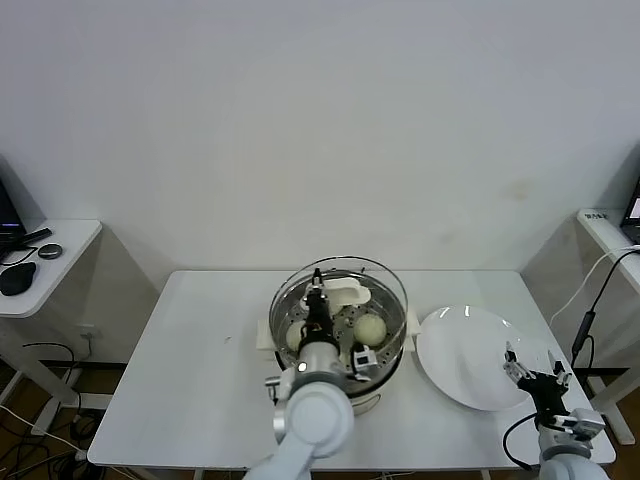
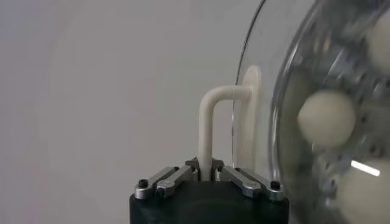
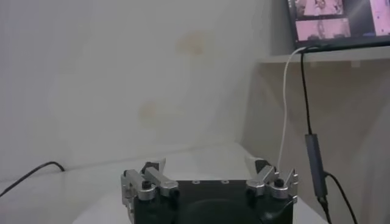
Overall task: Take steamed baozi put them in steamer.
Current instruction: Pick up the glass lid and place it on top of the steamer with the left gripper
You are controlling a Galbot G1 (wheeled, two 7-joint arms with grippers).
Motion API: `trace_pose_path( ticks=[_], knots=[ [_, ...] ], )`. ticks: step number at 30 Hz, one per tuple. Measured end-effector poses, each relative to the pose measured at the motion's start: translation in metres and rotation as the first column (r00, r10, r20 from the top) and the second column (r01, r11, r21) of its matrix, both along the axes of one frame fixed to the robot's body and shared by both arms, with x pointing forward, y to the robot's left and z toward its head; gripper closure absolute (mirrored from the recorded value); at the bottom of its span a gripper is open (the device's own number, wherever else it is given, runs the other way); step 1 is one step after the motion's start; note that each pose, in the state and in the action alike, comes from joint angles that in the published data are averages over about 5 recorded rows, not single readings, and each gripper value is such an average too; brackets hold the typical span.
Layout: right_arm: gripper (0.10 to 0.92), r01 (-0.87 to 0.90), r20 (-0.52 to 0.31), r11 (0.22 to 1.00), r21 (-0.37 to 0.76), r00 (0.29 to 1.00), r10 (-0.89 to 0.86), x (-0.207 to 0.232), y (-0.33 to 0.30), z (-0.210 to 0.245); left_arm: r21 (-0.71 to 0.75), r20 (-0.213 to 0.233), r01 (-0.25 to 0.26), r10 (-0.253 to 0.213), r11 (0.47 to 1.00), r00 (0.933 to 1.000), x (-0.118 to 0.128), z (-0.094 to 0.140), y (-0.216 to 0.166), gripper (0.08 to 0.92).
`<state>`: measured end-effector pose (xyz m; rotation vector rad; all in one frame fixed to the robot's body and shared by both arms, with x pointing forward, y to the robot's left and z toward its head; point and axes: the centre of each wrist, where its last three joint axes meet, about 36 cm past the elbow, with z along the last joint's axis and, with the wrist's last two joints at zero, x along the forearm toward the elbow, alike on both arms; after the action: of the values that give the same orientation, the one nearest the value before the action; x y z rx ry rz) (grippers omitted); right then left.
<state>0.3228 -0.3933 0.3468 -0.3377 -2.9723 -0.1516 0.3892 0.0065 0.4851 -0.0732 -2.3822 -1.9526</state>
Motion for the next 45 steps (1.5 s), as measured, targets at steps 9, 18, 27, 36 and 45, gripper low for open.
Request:
trace_pose_path(
  ticks=[9,18,27,36,45],
  knots=[
    [0.2,0.004,0.001,1.0,0.001,1.0,-0.004,0.001,0.0,0.0,0.05,0.017,0.011,-0.012,0.999,0.9998,0.001,-0.016,-0.017,0.824],
    [0.2,0.001,0.003,1.0,0.005,1.0,-0.001,0.003,0.002,-0.002,0.114,0.021,0.004,-0.007,0.993,0.9998,0.002,-0.031,-0.026,0.824],
    [0.2,0.0,0.002,1.0,0.004,1.0,0.0,0.004,0.002,-0.002,0.137,0.027,-0.016,0.012,0.99,0.9996,0.0,-0.039,-0.024,0.824],
    [0.2,-0.006,0.001,1.0,0.006,1.0,0.006,0.005,0.005,-0.004,0.159,0.031,-0.031,0.026,0.987,0.9992,0.003,-0.05,-0.023,0.824],
    [0.2,-0.007,0.0,1.0,0.003,1.0,0.007,0.004,0.005,-0.004,0.165,0.033,-0.05,0.045,0.985,0.9984,0.008,-0.053,-0.018,0.824]
  ],
)
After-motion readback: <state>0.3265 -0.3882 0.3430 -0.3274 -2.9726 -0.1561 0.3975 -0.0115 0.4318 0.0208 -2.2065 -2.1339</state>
